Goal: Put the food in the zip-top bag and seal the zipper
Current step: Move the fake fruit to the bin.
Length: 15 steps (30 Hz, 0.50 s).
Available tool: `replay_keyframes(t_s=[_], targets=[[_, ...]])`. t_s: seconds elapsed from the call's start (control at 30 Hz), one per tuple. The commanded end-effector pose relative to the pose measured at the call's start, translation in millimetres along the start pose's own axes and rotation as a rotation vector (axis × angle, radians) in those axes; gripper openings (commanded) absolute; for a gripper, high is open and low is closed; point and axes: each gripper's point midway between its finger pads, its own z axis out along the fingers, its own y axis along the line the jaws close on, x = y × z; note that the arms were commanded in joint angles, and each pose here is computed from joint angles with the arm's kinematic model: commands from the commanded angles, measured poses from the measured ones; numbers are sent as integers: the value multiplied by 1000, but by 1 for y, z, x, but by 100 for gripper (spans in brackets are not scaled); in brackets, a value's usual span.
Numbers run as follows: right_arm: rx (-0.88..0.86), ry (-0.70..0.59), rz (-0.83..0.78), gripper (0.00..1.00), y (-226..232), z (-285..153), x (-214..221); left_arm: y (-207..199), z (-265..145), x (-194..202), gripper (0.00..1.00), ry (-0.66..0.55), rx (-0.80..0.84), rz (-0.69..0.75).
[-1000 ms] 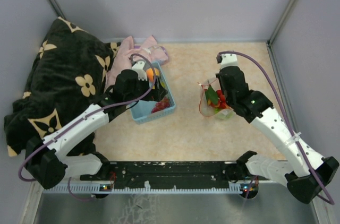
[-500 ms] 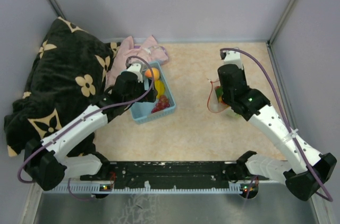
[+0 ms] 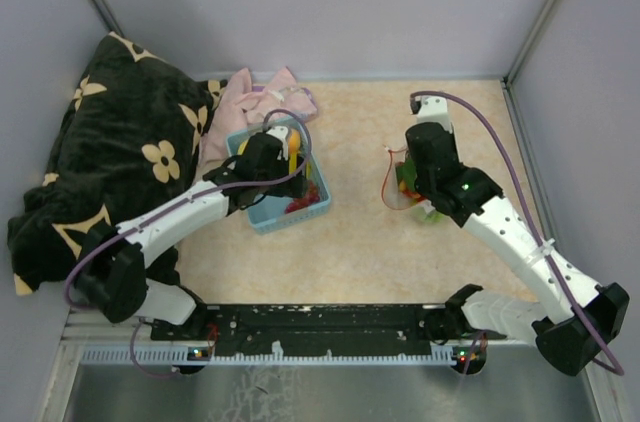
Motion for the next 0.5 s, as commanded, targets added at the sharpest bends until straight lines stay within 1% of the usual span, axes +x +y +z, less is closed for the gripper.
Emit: replay_keyframes(t_s=[0.0,0.17,0.33,0.47], targets=[[-45,-40,64,0,13,5,-11,-12,13,-2,94,46,45,-29],[-83,-38,63,0,20,5,-8,-17,30,6,90,111,64,-48],[-95,-35,60,0,23,6,-6,-17,48,21,88,202,61,-58],[-99,-33,57,0,24,6,-5,-7,64,38,86,267,18,-81]])
